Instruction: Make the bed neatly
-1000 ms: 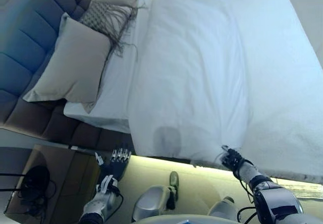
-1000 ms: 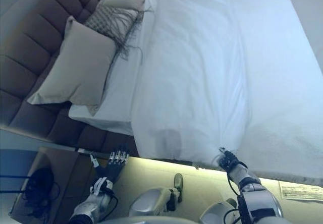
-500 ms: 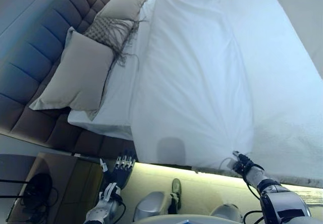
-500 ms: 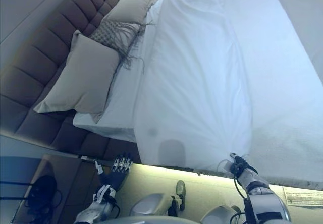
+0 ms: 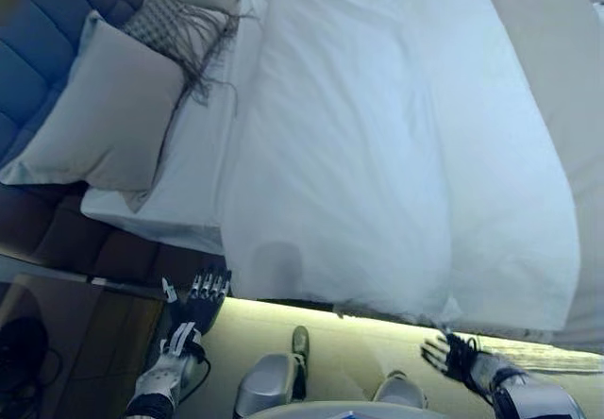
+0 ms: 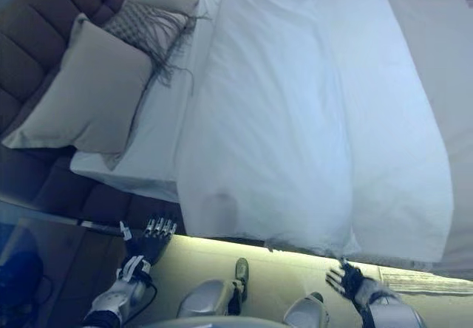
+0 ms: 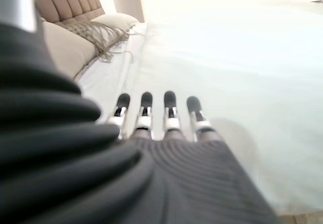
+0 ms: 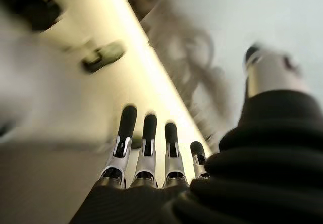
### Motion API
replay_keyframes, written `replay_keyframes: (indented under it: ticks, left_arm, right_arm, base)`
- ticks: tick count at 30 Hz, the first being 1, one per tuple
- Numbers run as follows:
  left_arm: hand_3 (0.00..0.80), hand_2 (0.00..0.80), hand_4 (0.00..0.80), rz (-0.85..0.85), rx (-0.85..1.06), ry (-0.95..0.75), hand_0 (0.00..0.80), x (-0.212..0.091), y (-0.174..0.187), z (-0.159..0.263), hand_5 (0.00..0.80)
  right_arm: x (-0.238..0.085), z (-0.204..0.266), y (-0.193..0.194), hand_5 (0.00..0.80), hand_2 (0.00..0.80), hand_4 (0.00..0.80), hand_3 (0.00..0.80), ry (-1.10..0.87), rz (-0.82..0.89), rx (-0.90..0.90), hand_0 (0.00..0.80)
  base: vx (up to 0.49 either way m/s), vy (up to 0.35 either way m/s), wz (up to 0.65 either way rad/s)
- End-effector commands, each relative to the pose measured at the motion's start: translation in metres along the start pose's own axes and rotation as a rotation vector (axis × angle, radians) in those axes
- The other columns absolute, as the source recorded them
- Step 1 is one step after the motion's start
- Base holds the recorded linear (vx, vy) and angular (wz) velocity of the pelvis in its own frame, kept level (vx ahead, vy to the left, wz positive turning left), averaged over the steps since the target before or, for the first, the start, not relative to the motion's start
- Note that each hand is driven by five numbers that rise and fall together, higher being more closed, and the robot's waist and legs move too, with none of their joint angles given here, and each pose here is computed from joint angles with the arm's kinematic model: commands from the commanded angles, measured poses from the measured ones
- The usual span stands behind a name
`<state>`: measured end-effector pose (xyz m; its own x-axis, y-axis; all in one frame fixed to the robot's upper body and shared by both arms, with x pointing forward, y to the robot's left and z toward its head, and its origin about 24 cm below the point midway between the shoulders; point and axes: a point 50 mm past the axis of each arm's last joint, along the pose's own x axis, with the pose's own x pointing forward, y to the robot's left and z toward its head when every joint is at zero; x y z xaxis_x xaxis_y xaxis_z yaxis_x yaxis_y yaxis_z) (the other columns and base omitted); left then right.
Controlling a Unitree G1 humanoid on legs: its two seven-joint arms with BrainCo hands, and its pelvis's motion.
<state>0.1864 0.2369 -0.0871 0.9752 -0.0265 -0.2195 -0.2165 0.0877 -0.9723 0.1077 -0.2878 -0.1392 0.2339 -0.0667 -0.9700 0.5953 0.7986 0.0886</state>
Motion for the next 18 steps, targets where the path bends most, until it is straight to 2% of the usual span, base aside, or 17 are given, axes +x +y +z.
replay_keyframes:
  ticks: [1,8,14,18]
  left_arm:
    - [0.0,0.0,0.0,-0.107,0.016,-0.039,0.0,0.021,-0.025,0.009,0.0]
    - [0.0,0.0,0.0,-0.052,0.021,-0.037,0.0,0.014,-0.015,0.006,0.0]
    - [0.0,0.0,0.0,0.039,0.101,-0.051,0.0,0.005,-0.005,0.021,0.0]
    - [0.0,0.0,0.0,0.141,0.152,-0.075,0.0,-0.005,0.006,0.034,0.0]
  right_arm:
    - [0.002,-0.004,0.009,0.0,0.0,0.0,0.0,0.02,0.071,0.004,0.0]
    - [0.006,-0.016,0.022,0.0,0.0,0.0,0.0,0.036,0.127,-0.045,0.0]
    - [0.006,-0.01,0.041,0.0,0.0,0.0,0.0,-0.073,0.317,-0.112,0.0]
    - [0.003,-0.01,0.04,0.0,0.0,0.0,0.0,-0.152,0.399,-0.102,0.0]
  base:
    - [0.056,-0.011,-0.08]
    - [0.031,-0.006,-0.02]
    - [0.009,-0.067,0.0]
    - [0.001,-0.095,-0.11]
